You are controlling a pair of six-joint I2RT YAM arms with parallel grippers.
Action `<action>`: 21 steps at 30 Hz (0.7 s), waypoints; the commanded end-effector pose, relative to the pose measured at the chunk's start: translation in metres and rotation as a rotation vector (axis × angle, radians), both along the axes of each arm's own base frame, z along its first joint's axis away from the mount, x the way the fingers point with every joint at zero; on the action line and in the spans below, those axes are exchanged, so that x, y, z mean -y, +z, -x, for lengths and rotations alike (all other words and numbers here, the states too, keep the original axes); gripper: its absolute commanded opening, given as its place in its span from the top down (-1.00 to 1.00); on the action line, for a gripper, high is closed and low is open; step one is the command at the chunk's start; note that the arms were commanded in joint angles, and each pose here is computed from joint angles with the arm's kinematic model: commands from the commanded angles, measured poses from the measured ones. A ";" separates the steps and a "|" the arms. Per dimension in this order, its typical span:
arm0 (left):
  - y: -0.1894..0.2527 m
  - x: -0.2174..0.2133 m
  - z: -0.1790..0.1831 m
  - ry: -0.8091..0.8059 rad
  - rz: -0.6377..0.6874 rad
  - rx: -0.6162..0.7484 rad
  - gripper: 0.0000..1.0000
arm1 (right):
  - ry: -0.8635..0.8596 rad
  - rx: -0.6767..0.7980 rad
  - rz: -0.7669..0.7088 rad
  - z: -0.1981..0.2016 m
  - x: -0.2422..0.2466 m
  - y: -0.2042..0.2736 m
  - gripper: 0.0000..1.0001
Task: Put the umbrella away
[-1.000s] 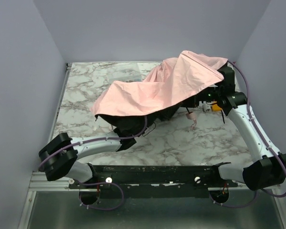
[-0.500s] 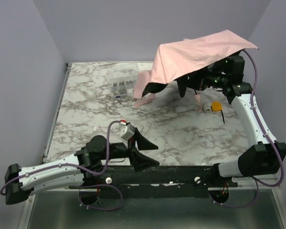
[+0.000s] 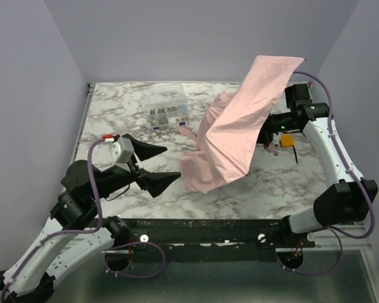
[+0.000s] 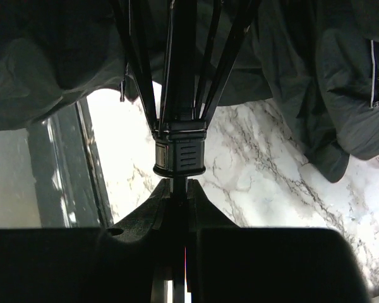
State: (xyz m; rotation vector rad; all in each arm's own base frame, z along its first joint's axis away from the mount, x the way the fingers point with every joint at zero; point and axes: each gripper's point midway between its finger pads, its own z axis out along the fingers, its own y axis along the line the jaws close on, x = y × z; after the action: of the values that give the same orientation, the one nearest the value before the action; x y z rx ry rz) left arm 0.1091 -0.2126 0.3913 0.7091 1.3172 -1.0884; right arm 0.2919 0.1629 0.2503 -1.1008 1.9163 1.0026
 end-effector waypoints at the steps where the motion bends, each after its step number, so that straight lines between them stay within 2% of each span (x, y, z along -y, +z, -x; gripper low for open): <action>1: -0.030 0.015 -0.017 -0.066 -0.011 -0.202 -0.97 | 0.217 0.164 0.013 0.032 -0.002 -0.001 0.99; 7: -0.055 0.027 -0.045 -0.095 0.137 -0.381 -0.97 | 0.274 0.299 0.044 0.038 0.001 -0.016 0.99; 12: -0.066 0.026 -0.051 -0.113 0.212 -0.422 -0.96 | 0.401 0.395 0.094 0.046 0.006 -0.043 0.99; 21: -0.074 0.026 -0.047 -0.160 0.259 -0.461 -0.93 | 0.387 0.365 0.199 0.021 0.013 -0.063 0.99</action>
State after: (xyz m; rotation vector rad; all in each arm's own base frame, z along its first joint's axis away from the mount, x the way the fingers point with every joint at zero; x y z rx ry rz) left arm 0.1672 -0.2394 0.3040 0.3465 1.5608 -1.5209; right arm 0.2554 0.1520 0.1889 -1.6227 1.5842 0.8283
